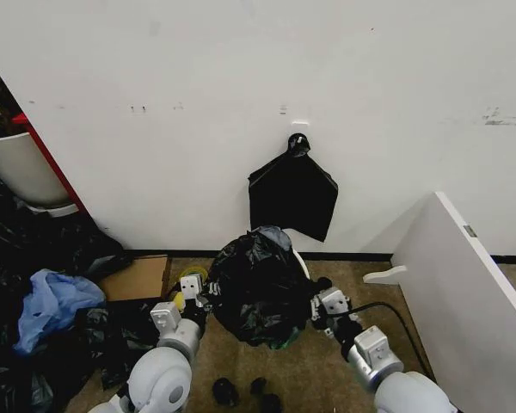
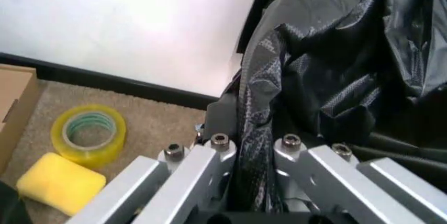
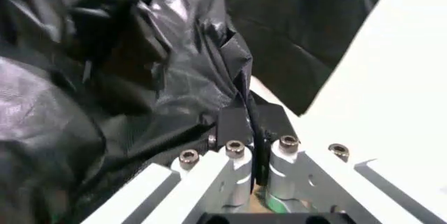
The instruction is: Place the garbage bag over the trash bin.
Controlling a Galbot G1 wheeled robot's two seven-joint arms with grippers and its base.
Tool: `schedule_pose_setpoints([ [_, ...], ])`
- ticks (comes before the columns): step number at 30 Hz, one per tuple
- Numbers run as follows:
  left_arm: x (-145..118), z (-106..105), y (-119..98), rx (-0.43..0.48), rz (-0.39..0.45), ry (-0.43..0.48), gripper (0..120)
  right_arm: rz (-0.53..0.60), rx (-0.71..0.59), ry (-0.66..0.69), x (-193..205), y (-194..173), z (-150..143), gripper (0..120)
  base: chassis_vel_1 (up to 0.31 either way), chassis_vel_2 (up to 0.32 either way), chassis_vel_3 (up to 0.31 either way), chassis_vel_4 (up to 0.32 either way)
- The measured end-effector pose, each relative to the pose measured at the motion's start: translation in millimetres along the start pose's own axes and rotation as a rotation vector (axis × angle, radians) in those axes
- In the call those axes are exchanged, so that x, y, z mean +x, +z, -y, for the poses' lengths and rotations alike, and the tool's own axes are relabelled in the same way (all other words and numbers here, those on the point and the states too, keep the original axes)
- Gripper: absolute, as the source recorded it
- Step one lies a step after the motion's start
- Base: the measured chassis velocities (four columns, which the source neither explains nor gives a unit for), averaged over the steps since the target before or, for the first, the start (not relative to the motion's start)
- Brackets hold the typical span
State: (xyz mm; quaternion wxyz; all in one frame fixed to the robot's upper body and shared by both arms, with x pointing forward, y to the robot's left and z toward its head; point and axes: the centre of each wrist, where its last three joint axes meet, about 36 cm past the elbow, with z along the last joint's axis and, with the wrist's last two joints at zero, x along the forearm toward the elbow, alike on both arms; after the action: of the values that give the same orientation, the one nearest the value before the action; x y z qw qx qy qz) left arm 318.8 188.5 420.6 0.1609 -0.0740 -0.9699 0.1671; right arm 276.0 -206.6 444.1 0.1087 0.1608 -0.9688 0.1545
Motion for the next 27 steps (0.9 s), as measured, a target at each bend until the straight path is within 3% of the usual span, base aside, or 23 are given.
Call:
schedule_pose_setpoints([
  [8, 2.2, -3.5, -1.8, 0.049, 0.018, 0.058, 3, -0.01, 0.002, 0.035, -8.8, 13.8, 8.6, 0, 0.0, 0.0, 0.0, 0.0],
  [16, 6.4, -5.4, -4.0, 0.083, 0.016, 0.112, 3, -0.032, -0.078, 0.022, -24.4, 32.8, 32.1, 0, 0.0, 0.0, 0.0, 0.0],
  [23, 7.4, -1.2, -7.5, 0.141, 0.005, 0.136, 3, -0.028, -0.138, -0.003, -23.0, 46.1, 25.4, 0, 0.0, 0.0, 0.0, 0.0],
  [27, 4.2, -4.1, -4.1, 0.142, -0.014, 0.106, 3, -0.022, -0.16, -0.001, -20.8, 46.0, 24.0, 10, 0.0, 0.0, 0.0, 0.0],
])
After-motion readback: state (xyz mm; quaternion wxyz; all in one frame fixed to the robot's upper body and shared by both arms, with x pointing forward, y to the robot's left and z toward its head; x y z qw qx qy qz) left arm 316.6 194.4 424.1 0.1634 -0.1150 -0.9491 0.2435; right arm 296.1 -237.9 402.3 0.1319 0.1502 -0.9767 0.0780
